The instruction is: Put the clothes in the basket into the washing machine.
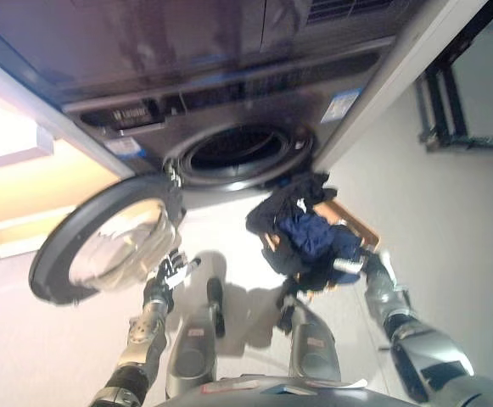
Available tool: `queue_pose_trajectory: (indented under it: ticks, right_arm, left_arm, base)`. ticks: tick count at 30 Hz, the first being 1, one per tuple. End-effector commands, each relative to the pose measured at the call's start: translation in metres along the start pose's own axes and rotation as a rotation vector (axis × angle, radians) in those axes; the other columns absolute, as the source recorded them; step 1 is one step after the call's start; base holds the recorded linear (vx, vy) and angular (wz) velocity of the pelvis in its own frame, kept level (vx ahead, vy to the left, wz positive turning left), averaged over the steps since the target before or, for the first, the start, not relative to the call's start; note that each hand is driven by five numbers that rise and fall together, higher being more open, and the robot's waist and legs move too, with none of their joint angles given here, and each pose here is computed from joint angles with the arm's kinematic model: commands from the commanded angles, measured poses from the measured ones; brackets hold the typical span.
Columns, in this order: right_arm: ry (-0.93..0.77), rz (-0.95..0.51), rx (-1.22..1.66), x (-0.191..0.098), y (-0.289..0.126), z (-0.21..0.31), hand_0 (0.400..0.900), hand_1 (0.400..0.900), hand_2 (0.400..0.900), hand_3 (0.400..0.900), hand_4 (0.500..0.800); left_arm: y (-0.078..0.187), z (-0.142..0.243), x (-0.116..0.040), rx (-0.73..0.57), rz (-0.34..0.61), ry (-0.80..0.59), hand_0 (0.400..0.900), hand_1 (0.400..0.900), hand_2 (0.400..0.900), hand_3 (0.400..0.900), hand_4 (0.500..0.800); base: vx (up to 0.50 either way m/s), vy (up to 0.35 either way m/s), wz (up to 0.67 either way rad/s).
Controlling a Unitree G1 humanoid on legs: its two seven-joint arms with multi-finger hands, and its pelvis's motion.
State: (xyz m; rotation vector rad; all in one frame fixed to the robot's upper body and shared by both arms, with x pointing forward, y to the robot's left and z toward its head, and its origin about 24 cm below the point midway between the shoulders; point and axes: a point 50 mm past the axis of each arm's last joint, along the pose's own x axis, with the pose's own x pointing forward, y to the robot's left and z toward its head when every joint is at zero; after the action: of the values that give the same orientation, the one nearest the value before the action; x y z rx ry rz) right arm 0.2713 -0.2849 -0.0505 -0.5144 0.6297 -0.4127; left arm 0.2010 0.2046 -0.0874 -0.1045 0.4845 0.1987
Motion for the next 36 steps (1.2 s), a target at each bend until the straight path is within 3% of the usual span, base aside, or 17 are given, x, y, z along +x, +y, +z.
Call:
queue_pose_trajectory:
  ticks: [1,8,14,22,34,35,36]
  right_arm:
    - [-0.149,-0.128,-0.004,0.009,-0.022,0.044,0.900,0.900,0.900,0.900,0.800]
    - [-0.317,-0.262,0.077,0.014,-0.057,0.113,0.900,0.900,0.900,0.900,0.800]
    - [-0.434,-0.365,0.082,0.007,-0.081,0.171,0.900,0.900,0.900,0.900,0.800]
    - [-0.387,-0.537,0.020,0.006,-0.123,0.179,0.900,0.900,0.900,0.900,0.800]
    - [-0.301,-0.582,-0.105,0.010,-0.138,0.163,0.900,0.900,0.900,0.900,0.800]
    - [-0.308,-0.580,-0.110,0.009,-0.137,0.164,0.647,0.647,0.647,0.647,0.648]
    - [-0.316,-0.581,-0.113,0.009,-0.138,0.166,0.433,0.433,0.433,0.433,0.520]
  left_arm:
    - [-0.004,0.027,-0.004,-0.011,-0.024,-0.167,0.900,0.900,0.900,0.900,0.800]
    - [-0.033,0.088,0.001,-0.039,-0.110,-0.410,0.900,0.900,0.900,0.900,0.800]
    - [-0.063,0.139,-0.008,-0.051,-0.209,-0.622,0.900,0.900,0.900,0.900,0.800]
    - [-0.073,0.159,-0.019,-0.080,-0.234,-0.710,0.900,0.900,0.900,0.900,0.800]
    - [-0.071,0.163,-0.025,-0.094,-0.238,-0.727,0.900,0.900,0.900,0.900,0.800]
    - [-0.069,0.163,-0.024,-0.091,-0.233,-0.726,0.900,0.900,0.900,0.900,0.800]
    - [-0.069,0.163,-0.024,-0.090,-0.235,-0.726,0.900,0.900,0.900,0.900,0.800]
  base:
    - [-0.211,0.026,0.03]
    - [-0.171,0.000,0.09]
    - [-0.091,0.003,0.06]
    - [-0.066,0.031,0.01]
    - [-0.007,-0.008,0.05]
    - [0.018,-0.032,0.04]
    - [0.000,0.000,0.00]
